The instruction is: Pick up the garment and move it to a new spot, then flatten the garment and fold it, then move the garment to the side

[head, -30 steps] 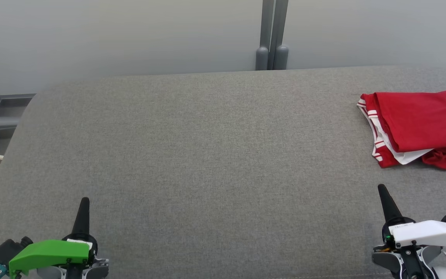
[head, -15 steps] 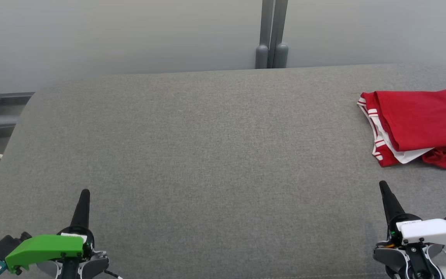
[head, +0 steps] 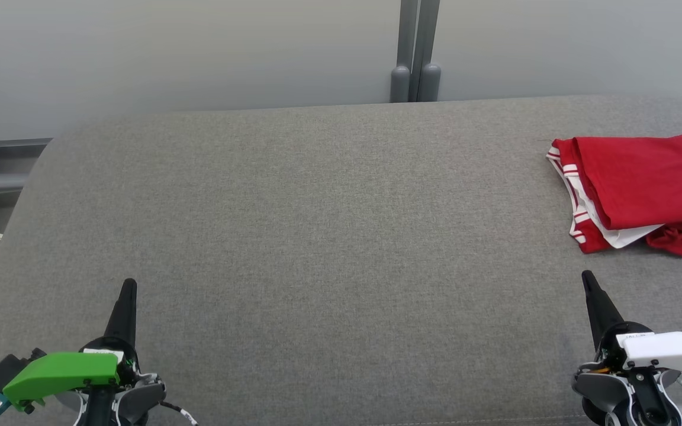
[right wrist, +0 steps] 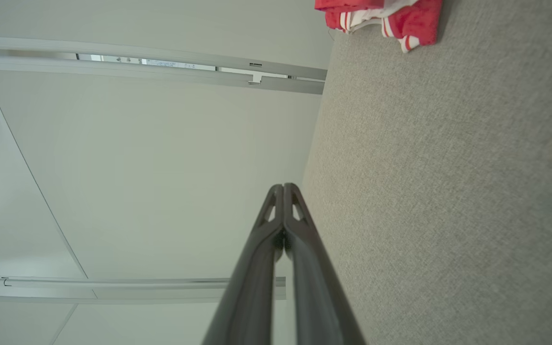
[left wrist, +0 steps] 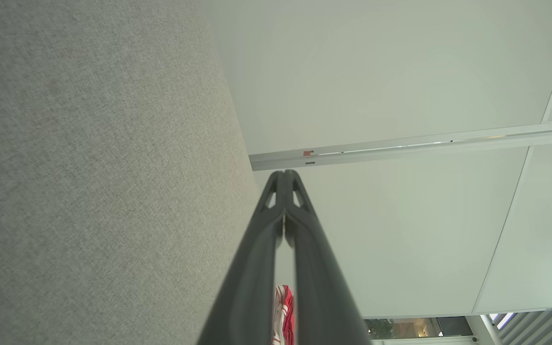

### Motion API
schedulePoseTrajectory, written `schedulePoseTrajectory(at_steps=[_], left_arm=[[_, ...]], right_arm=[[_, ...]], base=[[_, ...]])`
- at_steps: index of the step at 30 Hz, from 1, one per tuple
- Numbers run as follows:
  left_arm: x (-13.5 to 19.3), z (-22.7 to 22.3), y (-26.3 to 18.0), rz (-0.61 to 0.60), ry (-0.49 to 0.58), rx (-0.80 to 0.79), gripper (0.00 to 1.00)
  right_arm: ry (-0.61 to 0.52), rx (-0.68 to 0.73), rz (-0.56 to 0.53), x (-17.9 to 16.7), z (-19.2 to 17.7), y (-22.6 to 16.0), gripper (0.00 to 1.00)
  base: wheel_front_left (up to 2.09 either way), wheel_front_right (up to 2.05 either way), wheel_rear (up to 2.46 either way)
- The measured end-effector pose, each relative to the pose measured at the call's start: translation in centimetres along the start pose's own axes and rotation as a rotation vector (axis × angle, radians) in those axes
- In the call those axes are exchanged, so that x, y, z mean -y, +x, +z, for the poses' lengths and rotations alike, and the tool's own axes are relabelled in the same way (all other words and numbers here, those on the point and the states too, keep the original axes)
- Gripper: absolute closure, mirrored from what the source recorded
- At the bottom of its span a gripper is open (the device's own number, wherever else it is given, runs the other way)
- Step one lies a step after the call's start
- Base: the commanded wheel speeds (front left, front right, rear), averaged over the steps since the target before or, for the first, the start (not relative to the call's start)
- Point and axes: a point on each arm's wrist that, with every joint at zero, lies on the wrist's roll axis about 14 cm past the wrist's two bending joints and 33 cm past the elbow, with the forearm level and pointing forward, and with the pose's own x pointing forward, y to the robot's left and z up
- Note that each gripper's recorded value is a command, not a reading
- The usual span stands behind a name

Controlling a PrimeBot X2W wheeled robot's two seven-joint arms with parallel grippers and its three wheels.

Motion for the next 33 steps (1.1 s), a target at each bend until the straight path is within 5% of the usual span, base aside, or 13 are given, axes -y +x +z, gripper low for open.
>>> schedulePoseTrajectory(at_steps=[33], left_arm=[[1.2, 0.0, 0.7, -0.048, -0.119, -0.010, 1.00]], right_arm=[[0.129, -0.004, 0.026, -0.7, 0.2, 0.2, 1.00]], base=[[0.00, 0.00, 0.00]])
